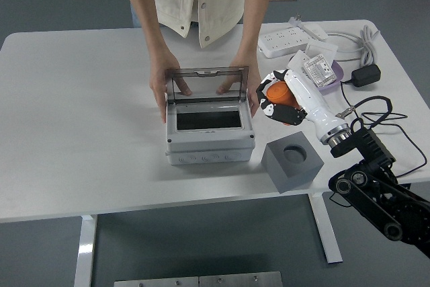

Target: Fetch the battery,place it into the box,close the lid of the box

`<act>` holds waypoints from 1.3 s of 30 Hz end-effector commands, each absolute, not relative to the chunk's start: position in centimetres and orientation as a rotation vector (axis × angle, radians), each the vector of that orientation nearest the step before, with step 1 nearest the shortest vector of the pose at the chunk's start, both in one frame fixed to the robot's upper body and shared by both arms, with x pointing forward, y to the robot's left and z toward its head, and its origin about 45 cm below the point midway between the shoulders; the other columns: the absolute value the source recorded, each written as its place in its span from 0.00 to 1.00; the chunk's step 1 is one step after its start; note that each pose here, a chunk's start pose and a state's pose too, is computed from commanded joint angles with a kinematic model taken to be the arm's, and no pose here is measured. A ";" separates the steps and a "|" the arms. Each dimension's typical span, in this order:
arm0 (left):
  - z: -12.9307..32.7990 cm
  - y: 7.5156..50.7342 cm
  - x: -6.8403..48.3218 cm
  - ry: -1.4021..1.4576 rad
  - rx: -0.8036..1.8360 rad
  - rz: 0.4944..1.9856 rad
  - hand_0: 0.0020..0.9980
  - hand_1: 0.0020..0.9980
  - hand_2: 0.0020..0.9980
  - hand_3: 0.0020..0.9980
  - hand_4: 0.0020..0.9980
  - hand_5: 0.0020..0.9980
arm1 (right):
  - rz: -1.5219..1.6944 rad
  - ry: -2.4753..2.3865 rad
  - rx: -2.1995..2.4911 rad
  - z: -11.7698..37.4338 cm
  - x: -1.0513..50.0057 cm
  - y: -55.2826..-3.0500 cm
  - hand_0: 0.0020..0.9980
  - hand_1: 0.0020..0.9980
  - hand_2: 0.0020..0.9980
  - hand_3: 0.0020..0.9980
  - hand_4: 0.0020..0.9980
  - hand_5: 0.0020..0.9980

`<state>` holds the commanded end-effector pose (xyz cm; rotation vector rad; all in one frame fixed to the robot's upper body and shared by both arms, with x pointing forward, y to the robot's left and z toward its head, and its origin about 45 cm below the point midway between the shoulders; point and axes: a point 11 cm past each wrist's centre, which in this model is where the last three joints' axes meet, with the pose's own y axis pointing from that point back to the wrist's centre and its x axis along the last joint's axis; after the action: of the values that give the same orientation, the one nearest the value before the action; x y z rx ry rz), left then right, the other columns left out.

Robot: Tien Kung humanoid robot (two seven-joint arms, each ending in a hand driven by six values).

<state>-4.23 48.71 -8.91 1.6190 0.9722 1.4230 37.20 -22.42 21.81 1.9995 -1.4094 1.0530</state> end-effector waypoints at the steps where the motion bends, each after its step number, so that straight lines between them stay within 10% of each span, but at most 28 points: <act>1: -8.9 48.7 -4.2 0.973 1.619 1.424 0.59 0.76 0.59 0.50 0.08 0.00 | 1.066 -1.376 1.987 21.8 37.5 -21.9 0.12 0.21 0.24 0.25 0.00 0.00; 39: -8.4 49.7 -3.7 0.962 1.630 1.433 0.59 0.76 0.59 0.51 0.07 0.00 | 1.316 -0.888 1.857 21.6 41.1 -8.9 0.03 0.21 0.26 0.28 0.00 0.00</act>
<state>-3.69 49.72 -8.44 1.6300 0.9624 1.4330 41.12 -8.93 21.62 1.8570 -0.8876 1.3164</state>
